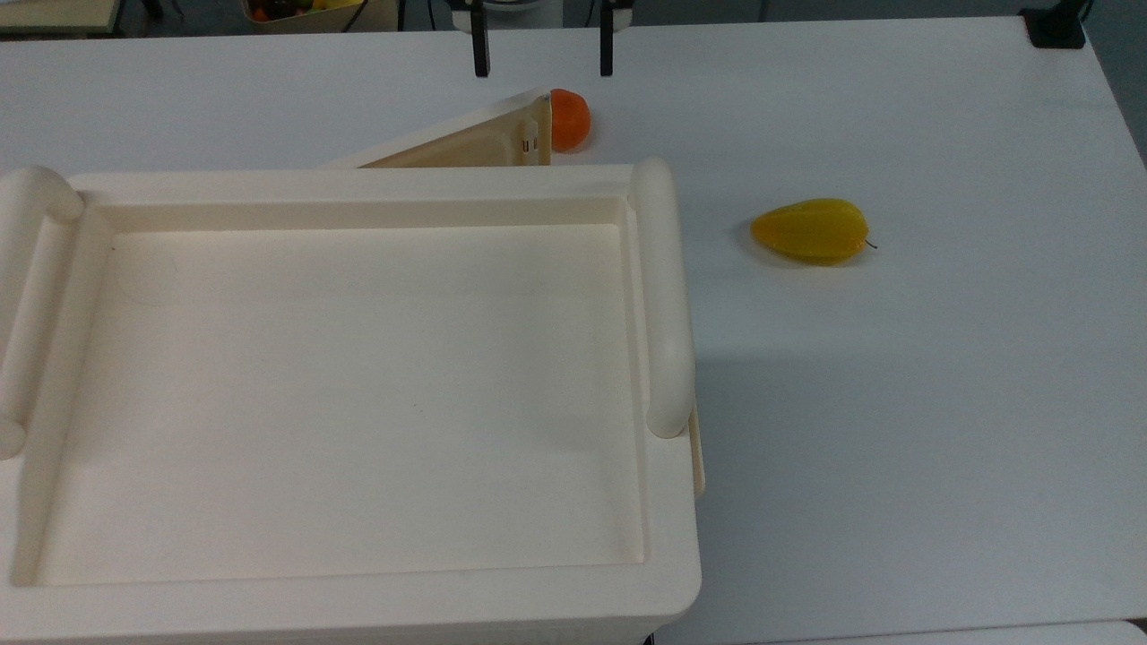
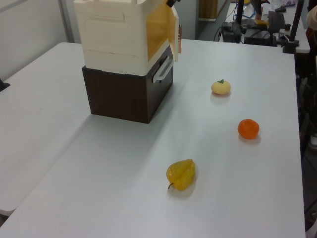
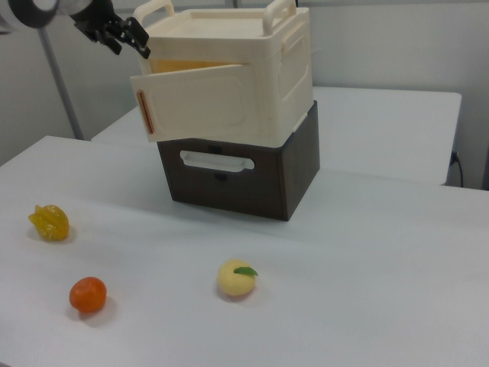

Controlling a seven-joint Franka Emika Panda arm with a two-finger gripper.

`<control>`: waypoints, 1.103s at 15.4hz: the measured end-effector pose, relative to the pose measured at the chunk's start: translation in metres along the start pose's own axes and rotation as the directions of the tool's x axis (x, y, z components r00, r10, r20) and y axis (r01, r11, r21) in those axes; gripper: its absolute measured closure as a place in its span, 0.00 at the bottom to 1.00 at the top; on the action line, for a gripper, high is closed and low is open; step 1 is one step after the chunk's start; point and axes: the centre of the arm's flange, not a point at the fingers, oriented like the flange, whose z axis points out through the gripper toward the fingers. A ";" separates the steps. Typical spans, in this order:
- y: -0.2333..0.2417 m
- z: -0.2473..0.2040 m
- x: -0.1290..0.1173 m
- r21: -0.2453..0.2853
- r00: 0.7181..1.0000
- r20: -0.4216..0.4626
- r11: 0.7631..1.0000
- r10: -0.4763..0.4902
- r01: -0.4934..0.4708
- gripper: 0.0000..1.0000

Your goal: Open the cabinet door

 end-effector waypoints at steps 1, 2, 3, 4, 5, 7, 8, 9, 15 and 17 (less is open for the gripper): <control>-0.002 0.009 0.001 0.004 1.000 -0.014 1.000 0.009 -0.009 0.20; -0.004 0.017 0.001 0.006 1.000 -0.014 1.000 0.013 -0.013 0.20; -0.005 0.024 0.000 0.005 1.000 -0.007 1.000 0.013 -0.013 0.20; -0.006 0.030 -0.001 0.004 1.000 0.001 1.000 0.012 -0.012 0.20; -0.006 0.034 -0.002 0.003 1.000 0.010 1.000 0.012 -0.012 0.20; -0.005 0.040 -0.009 -0.008 0.998 0.068 1.000 0.011 -0.011 0.20; -0.004 0.042 -0.013 -0.015 0.994 0.106 1.000 0.010 -0.008 0.20; -0.002 0.041 -0.017 -0.022 0.990 0.137 1.000 0.009 -0.006 0.20; 0.019 0.012 -0.044 -0.067 0.932 0.361 0.998 0.013 0.012 0.18; 0.023 0.011 -0.056 -0.078 0.898 0.439 0.997 0.016 0.021 0.17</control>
